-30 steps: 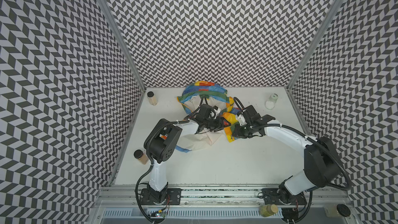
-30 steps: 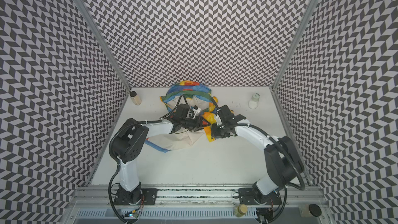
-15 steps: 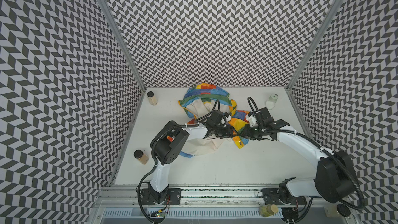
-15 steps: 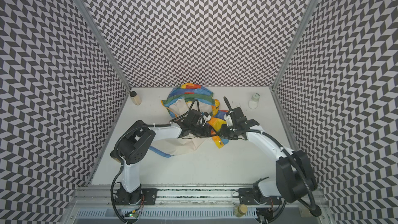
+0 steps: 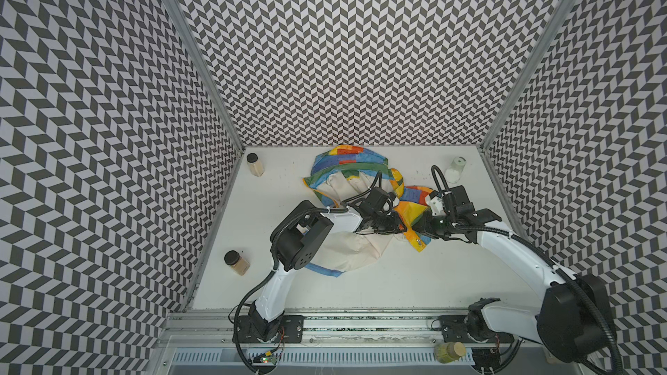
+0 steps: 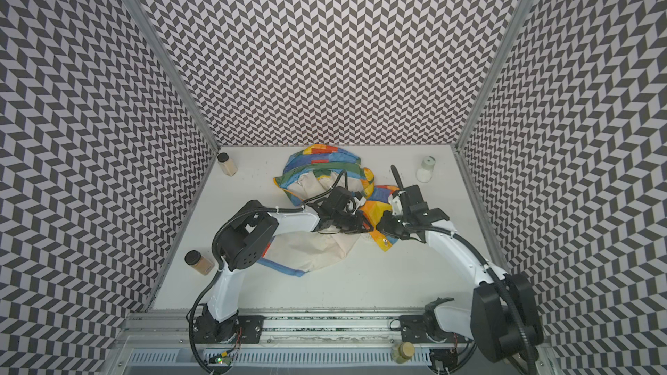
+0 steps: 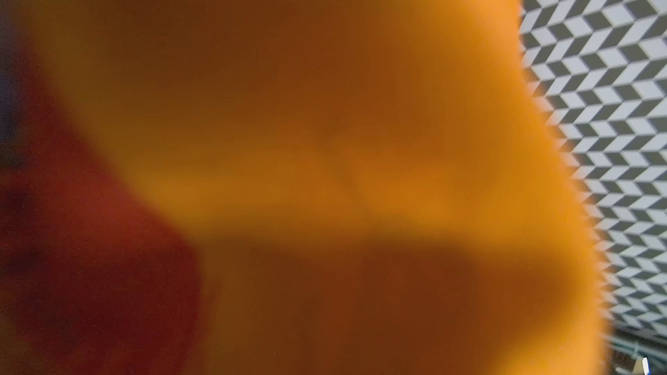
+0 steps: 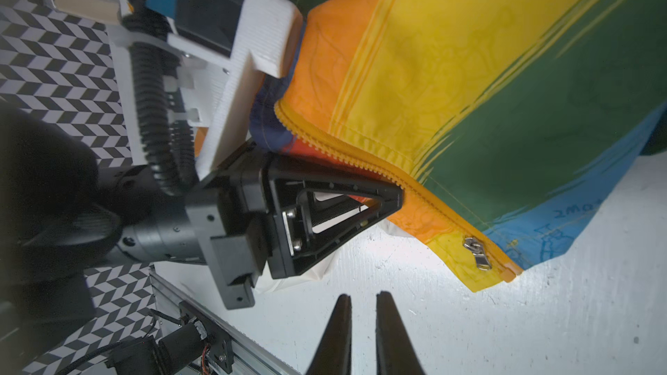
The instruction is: Zip up the jacket
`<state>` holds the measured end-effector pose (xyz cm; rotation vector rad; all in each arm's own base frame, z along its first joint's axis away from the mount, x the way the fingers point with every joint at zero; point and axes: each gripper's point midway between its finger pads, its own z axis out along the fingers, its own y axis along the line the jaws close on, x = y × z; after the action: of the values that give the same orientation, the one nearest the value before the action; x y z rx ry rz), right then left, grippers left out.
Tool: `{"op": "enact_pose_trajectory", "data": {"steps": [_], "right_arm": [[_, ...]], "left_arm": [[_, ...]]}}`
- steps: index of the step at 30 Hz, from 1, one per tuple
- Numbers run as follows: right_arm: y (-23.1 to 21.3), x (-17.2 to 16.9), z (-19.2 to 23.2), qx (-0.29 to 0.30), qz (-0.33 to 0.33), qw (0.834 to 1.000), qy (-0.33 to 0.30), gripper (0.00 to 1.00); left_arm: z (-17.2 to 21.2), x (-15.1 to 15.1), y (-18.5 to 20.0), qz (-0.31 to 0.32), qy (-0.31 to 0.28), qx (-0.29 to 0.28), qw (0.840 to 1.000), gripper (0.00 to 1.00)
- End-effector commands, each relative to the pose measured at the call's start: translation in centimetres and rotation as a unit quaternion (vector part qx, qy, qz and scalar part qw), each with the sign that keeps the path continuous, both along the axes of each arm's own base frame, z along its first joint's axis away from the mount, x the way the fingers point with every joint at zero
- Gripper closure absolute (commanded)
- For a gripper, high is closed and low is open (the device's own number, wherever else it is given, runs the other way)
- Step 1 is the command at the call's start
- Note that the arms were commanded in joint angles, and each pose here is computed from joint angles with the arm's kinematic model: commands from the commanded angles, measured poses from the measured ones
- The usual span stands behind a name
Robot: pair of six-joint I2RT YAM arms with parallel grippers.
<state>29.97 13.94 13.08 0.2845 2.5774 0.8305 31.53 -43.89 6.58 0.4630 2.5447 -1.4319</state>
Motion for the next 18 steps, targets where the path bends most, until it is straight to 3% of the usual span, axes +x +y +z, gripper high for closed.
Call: {"op": "enact_pose_trajectory", "data": {"steps": [1,6,14,18], "right_arm": [[-0.4,-0.1,0.1,-0.002,-0.007,1.0,-0.003,0.85],[-0.3,0.1,-0.4,-0.006,0.001,1.0,0.004,0.79],[1.1,1.3,-0.9,0.02,0.013,1.0,0.012,0.57],[2.9,2.3,-0.3,0.044,0.027,0.999,0.006,0.47]], "left_arm": [[1.7,2.2,0.4,0.02,-0.004,-0.013,1.0,0.92],[4.8,4.0,2.8,0.038,-0.012,-0.016,0.999,0.98],[8.9,4.4,6.6,0.044,-0.027,0.004,0.999,0.99],[10.6,5.1,9.3,0.055,-0.012,-0.014,0.998,0.99]]}}
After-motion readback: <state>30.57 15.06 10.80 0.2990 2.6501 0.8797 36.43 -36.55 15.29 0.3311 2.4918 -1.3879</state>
